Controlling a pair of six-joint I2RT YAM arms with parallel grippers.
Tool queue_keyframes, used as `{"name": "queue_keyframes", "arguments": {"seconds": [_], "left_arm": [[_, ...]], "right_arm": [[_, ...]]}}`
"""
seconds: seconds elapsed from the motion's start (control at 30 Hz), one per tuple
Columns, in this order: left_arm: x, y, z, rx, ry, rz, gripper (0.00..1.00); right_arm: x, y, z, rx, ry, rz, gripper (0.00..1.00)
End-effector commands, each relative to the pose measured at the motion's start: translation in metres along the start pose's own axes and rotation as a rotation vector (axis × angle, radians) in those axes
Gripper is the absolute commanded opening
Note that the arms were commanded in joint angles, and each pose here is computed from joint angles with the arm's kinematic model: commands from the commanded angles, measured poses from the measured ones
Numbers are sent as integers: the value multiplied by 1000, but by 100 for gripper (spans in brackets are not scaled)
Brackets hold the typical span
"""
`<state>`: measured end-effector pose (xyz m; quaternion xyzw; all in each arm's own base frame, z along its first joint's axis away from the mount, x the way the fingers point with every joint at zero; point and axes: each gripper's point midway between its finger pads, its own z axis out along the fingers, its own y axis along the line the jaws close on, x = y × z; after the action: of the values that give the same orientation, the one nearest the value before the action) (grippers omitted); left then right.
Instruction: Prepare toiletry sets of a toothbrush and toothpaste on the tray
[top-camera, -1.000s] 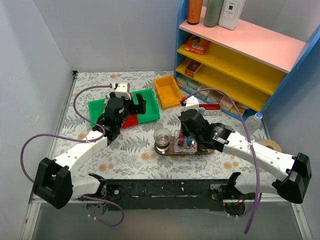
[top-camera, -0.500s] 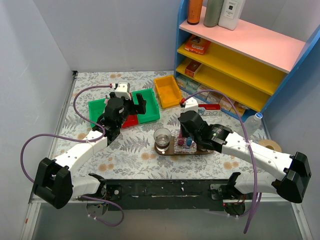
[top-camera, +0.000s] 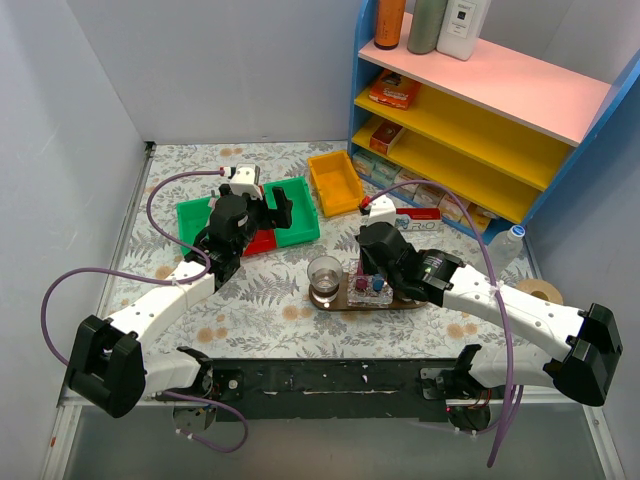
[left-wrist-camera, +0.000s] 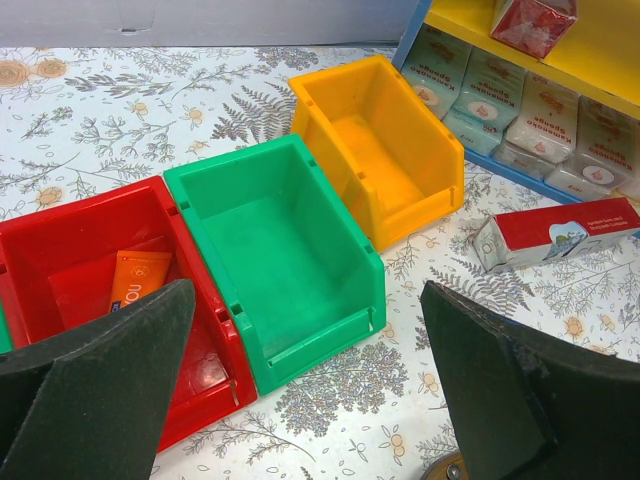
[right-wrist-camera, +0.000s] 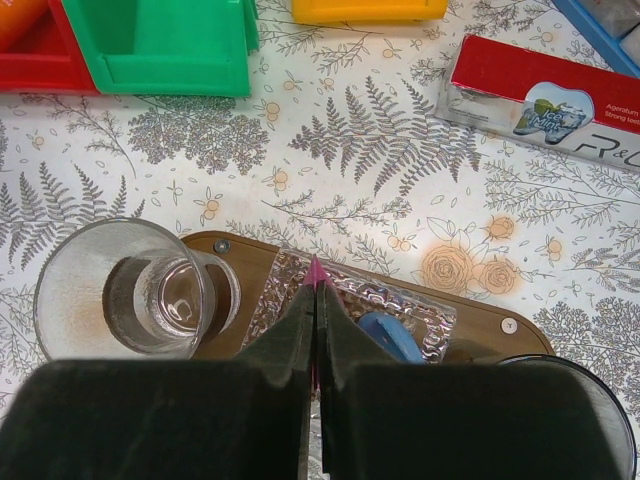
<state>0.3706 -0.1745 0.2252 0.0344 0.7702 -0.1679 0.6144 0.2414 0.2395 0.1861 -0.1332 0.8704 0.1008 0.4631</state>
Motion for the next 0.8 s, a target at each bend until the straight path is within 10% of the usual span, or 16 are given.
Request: {"name": "queue_keyframes", "arguments": {"seconds": [0.0, 0.47, 0.77], "left_arm": [[-16, -5, 0, 13, -33, -8, 98], [-16, -5, 0, 14, -31, -7, 98], [-15, -5, 0, 15, -29, -7, 98]], "right_arm": [[-8, 2, 1, 7, -29, 19, 8], [-22, 1, -8, -10, -73, 23, 49], [-33, 2, -19, -46, -113, 16, 56]]}}
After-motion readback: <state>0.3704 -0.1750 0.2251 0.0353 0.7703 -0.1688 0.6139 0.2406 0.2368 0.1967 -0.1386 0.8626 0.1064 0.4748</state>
